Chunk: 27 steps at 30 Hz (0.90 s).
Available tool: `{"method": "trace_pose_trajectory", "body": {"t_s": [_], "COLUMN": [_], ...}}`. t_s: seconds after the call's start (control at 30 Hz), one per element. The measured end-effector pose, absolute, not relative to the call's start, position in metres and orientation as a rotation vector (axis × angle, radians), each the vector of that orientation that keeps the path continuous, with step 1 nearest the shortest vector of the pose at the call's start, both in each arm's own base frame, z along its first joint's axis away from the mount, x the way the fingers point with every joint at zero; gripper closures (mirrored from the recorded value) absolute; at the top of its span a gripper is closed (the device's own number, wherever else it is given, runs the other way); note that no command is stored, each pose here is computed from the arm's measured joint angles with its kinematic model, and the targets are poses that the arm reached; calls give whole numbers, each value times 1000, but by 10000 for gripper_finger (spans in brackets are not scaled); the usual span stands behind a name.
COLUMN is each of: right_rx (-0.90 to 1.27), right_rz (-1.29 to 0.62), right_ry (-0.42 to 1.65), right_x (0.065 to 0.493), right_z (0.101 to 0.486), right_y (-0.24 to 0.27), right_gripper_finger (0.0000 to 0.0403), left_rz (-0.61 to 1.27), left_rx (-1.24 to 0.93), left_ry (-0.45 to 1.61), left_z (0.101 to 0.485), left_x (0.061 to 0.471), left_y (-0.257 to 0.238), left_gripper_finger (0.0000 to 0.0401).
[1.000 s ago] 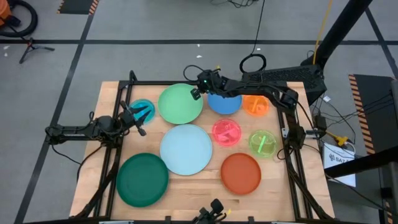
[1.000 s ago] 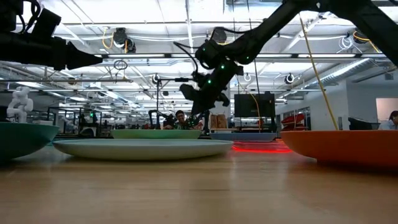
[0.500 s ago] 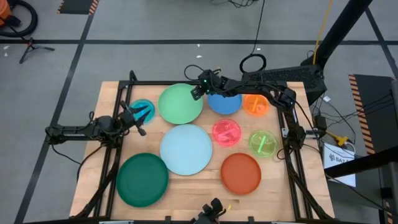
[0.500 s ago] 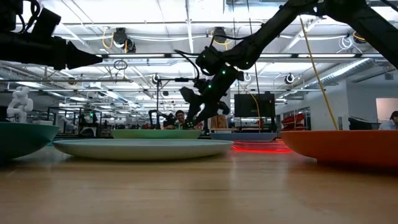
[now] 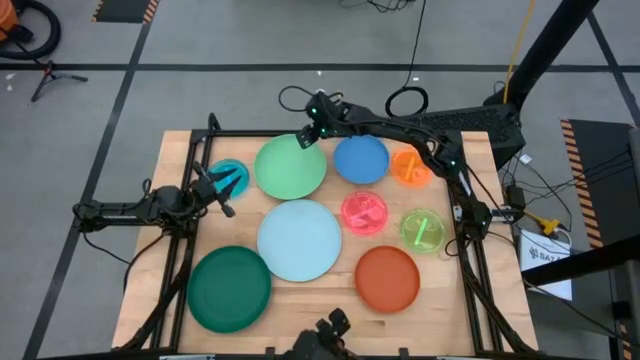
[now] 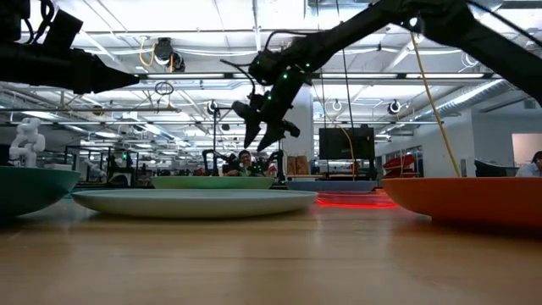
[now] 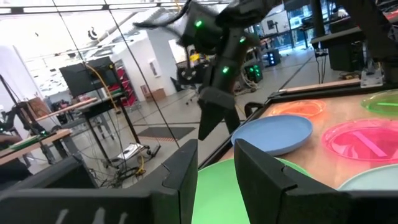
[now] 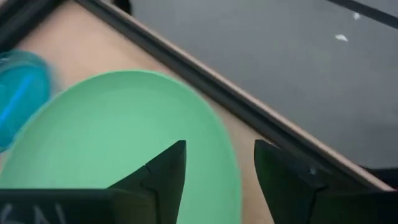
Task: Stack plastic plates
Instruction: Stack the green plate on top of the light blue plate
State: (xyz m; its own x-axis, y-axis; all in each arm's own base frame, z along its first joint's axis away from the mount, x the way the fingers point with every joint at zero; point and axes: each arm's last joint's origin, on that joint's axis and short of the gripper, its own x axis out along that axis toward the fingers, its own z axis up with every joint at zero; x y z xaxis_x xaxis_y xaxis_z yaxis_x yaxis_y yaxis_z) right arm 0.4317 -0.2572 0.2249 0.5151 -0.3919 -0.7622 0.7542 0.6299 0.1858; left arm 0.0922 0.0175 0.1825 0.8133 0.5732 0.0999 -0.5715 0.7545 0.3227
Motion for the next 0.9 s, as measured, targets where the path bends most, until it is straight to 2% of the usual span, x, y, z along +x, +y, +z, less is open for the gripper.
{"method": "trace_pose_trajectory", "body": {"t_s": [0.37,0.9], "right_rx": [565,530], "right_rz": [-765,-724], "right_ry": [892,954], "right_x": [435,444], "right_z": [178,159], "right_y": [-280,-269], "right_gripper_finger": [222,222], "left_rz": [630,629], "left_rx": [350,347], "left_ry": [10,17], "left_z": [182,181], "left_x": [92,92], "left_y": [18,18], "left_gripper_finger": [288,288]}}
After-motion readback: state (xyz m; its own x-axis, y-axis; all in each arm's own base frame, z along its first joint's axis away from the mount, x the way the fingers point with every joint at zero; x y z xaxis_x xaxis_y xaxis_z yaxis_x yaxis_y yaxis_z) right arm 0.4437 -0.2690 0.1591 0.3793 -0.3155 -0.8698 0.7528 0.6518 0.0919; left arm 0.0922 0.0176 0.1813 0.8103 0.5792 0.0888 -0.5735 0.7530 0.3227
